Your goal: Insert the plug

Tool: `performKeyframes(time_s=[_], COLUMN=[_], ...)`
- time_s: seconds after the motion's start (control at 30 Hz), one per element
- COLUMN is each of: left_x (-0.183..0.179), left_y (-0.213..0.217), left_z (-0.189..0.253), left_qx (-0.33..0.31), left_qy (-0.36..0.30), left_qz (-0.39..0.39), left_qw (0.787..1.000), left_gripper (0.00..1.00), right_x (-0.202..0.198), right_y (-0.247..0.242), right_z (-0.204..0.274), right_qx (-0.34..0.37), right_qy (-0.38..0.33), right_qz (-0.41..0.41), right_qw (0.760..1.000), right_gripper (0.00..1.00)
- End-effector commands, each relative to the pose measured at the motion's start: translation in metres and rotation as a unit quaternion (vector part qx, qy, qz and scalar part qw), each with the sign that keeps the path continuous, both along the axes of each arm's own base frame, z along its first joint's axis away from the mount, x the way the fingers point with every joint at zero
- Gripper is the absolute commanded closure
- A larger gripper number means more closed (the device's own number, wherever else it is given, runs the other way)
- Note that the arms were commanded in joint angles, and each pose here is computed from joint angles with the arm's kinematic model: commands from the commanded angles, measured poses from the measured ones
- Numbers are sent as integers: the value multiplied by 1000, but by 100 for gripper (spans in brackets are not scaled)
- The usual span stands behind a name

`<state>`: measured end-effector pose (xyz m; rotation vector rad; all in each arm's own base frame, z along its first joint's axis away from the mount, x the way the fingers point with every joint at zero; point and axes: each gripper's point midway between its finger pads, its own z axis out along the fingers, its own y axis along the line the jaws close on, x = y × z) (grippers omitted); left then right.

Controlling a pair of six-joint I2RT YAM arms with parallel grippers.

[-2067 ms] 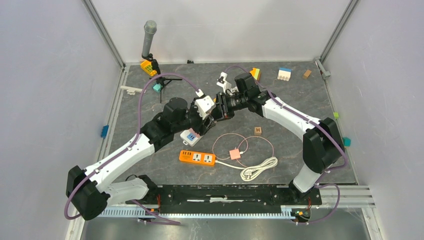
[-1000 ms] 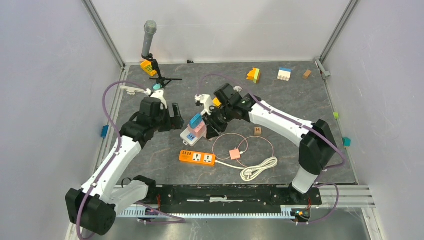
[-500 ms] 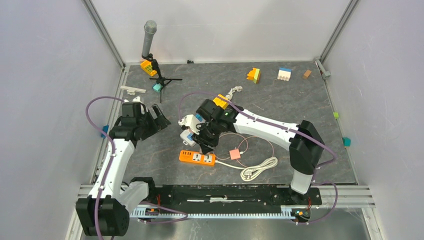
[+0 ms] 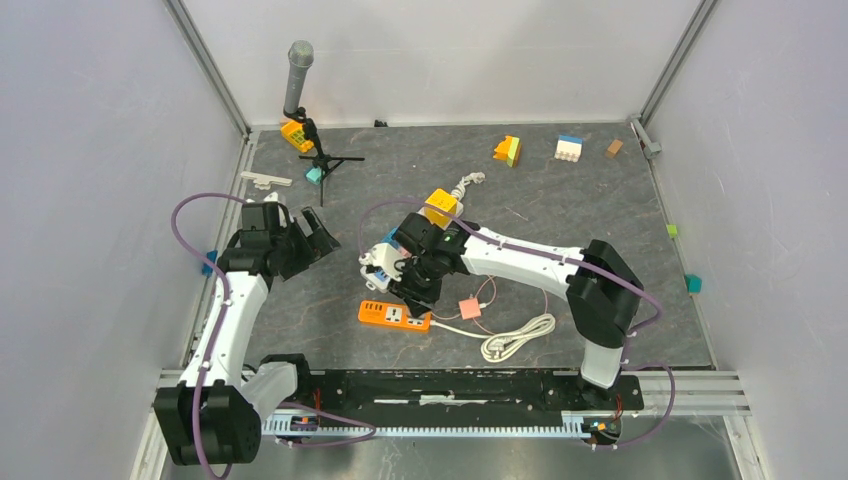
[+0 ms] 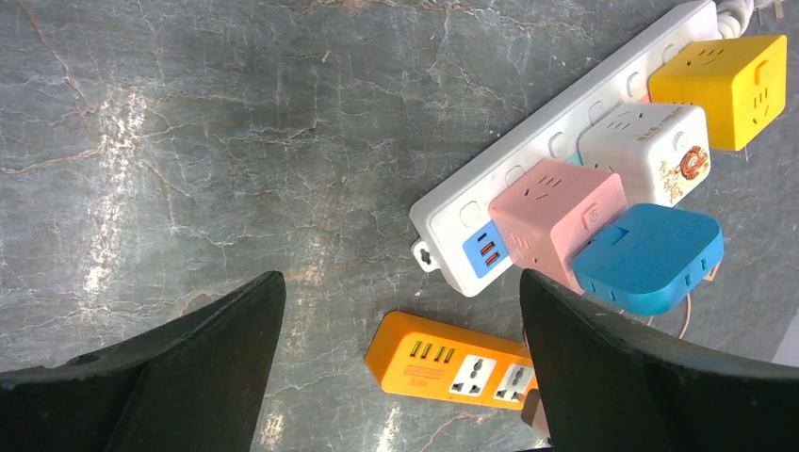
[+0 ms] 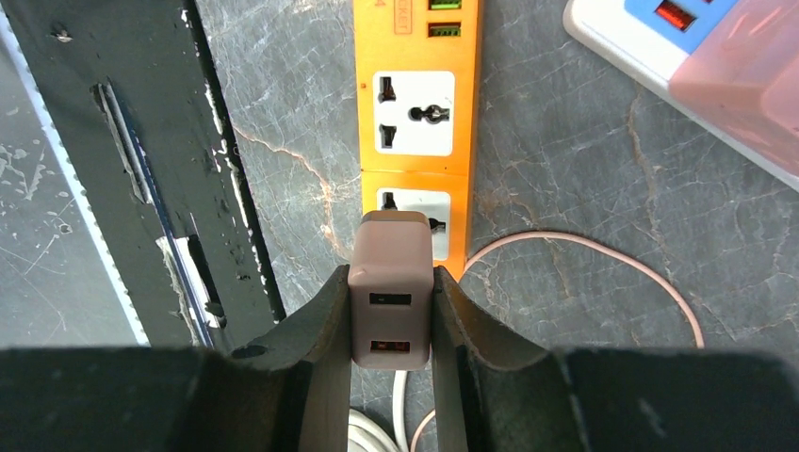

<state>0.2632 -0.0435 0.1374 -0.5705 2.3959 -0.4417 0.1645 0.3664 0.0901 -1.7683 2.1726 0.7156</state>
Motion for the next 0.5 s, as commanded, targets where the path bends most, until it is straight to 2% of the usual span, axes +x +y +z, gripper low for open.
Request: performKeyframes(time_s=[0.0,0.47], left_x=[8,6], left_y=[-3,-6], left_z=[15,9], left_qx=[-16,-26], left_qy=[-18,-15], left_qz=[2,0], left_qw=[1000,1000], left_gripper=[0,0], right_x=[-1,-3], right_y=[7,2], right_z=[-4,-29], right_qx=[14,-11], right_qy=[-7,-2], right_qz=[8,-5], right_qw=[1000,1000], right_gripper=[100,100])
